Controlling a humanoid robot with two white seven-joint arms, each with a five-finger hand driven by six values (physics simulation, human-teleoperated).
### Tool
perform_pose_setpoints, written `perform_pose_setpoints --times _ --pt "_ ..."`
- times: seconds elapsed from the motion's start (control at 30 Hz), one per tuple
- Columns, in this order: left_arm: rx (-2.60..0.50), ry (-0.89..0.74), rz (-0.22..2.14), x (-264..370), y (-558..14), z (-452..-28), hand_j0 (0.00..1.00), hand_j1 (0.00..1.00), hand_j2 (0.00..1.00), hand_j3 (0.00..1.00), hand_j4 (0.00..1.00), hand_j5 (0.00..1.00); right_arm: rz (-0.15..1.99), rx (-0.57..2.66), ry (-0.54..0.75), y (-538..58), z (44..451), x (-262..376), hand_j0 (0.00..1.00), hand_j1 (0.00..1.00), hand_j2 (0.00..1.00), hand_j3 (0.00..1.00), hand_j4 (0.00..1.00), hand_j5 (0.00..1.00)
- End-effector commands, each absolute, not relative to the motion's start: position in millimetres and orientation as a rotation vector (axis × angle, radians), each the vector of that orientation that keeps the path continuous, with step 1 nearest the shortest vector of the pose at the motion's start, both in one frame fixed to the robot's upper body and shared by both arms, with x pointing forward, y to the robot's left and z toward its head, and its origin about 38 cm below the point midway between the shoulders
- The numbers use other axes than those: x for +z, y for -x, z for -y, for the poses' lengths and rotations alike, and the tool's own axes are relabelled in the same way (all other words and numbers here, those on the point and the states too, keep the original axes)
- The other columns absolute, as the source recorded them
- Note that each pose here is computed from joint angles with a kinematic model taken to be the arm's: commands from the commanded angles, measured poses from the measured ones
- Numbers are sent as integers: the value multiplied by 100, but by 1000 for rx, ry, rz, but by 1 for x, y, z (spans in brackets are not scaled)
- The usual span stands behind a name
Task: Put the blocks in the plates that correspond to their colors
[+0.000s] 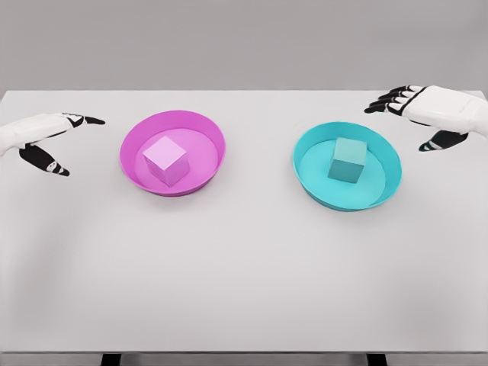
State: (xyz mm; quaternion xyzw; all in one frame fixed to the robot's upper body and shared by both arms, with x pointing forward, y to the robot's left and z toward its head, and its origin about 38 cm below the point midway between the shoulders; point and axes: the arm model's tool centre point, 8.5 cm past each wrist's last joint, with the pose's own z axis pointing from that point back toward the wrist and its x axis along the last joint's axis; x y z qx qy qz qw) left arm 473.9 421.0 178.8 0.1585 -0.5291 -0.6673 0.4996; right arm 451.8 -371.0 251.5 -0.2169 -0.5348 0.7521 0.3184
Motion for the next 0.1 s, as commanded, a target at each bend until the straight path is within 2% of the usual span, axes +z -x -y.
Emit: perform_pose_setpoints --times 0.0,0.07 --pt "-1605 -383 1286 180 -474 -421 100 100 100 100 100 100 1407 1972 570 -452 372 252 100 100 100 100 100 100" --pt "-1604 -383 1291 180 -475 -420 100 100 100 100 100 100 1407 1971 568 -451 372 251 100 100 100 100 100 100"
